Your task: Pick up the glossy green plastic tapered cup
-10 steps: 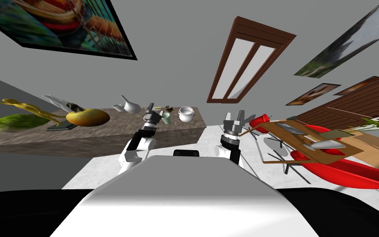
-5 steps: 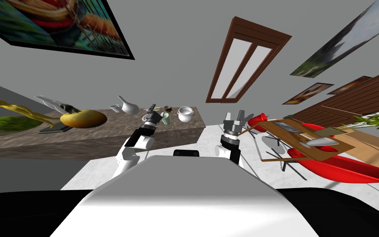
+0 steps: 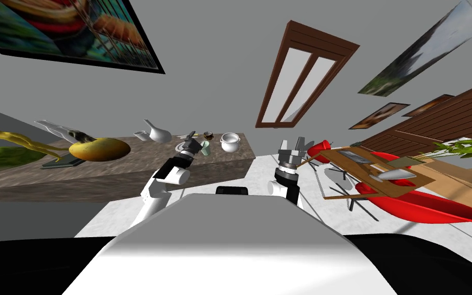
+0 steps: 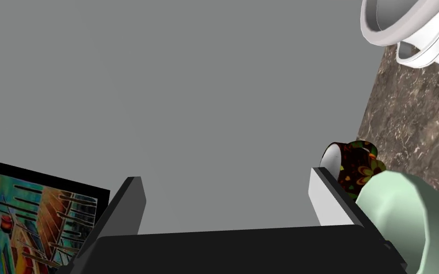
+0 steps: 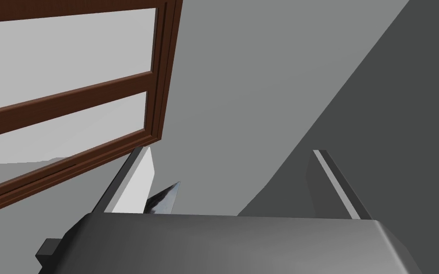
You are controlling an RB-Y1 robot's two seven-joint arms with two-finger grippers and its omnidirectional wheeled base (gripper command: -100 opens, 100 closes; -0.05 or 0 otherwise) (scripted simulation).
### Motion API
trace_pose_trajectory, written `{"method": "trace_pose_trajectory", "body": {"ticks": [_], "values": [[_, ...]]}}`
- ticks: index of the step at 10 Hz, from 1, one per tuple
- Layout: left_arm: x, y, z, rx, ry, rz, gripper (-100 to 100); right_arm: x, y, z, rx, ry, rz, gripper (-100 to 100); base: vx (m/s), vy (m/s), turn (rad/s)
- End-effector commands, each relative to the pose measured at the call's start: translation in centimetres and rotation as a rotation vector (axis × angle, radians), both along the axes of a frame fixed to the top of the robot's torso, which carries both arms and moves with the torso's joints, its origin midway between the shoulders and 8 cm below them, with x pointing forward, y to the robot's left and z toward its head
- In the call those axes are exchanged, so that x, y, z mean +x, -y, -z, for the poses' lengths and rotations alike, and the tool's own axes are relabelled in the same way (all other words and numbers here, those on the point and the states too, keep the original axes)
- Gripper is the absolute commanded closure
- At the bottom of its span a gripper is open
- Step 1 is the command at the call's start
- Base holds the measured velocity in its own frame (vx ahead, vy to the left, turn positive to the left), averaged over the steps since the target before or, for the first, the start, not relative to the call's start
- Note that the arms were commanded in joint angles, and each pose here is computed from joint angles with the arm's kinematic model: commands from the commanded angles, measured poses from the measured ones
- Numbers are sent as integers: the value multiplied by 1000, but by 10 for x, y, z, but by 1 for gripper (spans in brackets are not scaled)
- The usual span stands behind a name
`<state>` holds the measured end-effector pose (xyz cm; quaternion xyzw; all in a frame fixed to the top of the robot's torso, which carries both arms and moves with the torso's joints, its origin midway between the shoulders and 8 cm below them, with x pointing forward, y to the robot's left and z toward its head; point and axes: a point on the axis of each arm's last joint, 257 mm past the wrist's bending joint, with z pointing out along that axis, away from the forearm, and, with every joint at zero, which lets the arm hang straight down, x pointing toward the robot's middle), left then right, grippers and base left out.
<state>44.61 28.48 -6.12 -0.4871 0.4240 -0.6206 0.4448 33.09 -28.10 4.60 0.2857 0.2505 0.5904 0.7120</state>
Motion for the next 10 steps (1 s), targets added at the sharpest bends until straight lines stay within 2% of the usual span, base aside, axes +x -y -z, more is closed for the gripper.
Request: {"method": "trace_pose_trajectory", "body": {"ticks": [1, 9, 10], "values": [[5, -3, 5, -20, -42, 13, -100, 0, 0, 0, 0, 0, 0, 0, 4, -2, -75], [14, -13, 39, -51, -223, 16, -100, 0, 0, 0, 0, 0, 0, 0, 3, -1, -34], [17, -17, 41, -71, -255, 23, -100, 0, 0, 0, 0, 0, 0, 0, 6, -2, -71]]}}
